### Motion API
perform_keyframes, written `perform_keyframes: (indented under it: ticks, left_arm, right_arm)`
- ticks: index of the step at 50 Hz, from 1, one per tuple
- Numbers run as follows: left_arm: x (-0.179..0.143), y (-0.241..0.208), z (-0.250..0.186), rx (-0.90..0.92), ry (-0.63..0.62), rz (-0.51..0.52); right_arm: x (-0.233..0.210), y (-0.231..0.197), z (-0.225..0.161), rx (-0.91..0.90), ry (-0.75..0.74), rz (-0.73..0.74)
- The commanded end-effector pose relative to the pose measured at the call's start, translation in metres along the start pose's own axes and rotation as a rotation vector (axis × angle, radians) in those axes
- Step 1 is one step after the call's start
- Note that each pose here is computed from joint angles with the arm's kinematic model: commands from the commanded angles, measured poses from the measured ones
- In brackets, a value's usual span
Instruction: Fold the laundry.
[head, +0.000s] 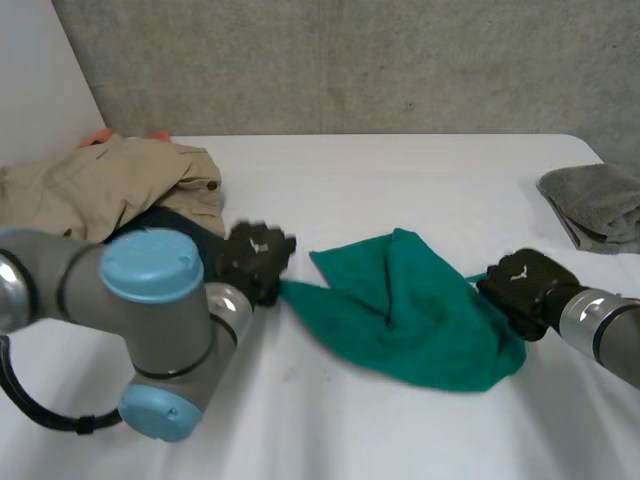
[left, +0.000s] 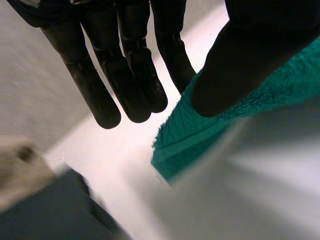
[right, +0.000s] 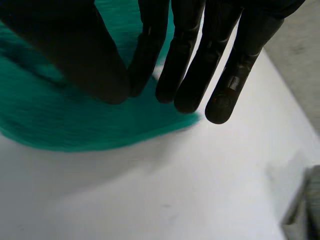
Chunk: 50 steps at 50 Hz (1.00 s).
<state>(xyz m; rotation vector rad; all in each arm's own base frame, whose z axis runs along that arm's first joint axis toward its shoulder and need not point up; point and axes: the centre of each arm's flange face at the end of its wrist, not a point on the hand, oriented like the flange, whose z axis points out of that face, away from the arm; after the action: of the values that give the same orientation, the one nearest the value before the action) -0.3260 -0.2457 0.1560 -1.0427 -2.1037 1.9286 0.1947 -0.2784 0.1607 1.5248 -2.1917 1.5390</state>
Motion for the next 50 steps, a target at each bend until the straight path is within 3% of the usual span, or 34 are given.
perform_keyframes:
  ticks: [1,10,16,25,37,44,49,50]
  left_arm:
    - [-0.027,-0.068,-0.017,0.198,-0.094,-0.027]
    - [-0.061,-0.149,-0.048,0.449,-0.176,-0.089]
    - [-0.064,-0.156,-0.052,0.469,-0.181,-0.087]
    - [-0.054,-0.152,-0.057,0.454,-0.15,-0.083]
    - [-0.061,-0.178,-0.079,0.54,-0.152,-0.084]
    - [-0.061,-0.18,-0.082,0.544,-0.144,-0.08]
    - [-0.062,-0.18,-0.081,0.543,-0.149,-0.074]
    - [-0.064,-0.18,-0.08,0.54,-0.157,-0.06]
  right_arm:
    - [0.036,-0.043,-0.029,0.131,0.156,0.009]
    - [0.087,-0.113,-0.083,0.391,0.338,0.102]
    - [0.079,-0.107,-0.085,0.321,0.277,0.154]
    - [0.055,-0.074,-0.012,0.155,-0.003,0.275]
    - [-0.026,-0.101,0.075,0.276,-0.39,0.439]
    - [-0.08,-0.109,0.104,0.295,-0.469,0.42]
    - [-0.064,-0.119,0.108,0.309,-0.347,0.405]
    - [-0.043,-0.129,0.103,0.337,-0.263,0.406]
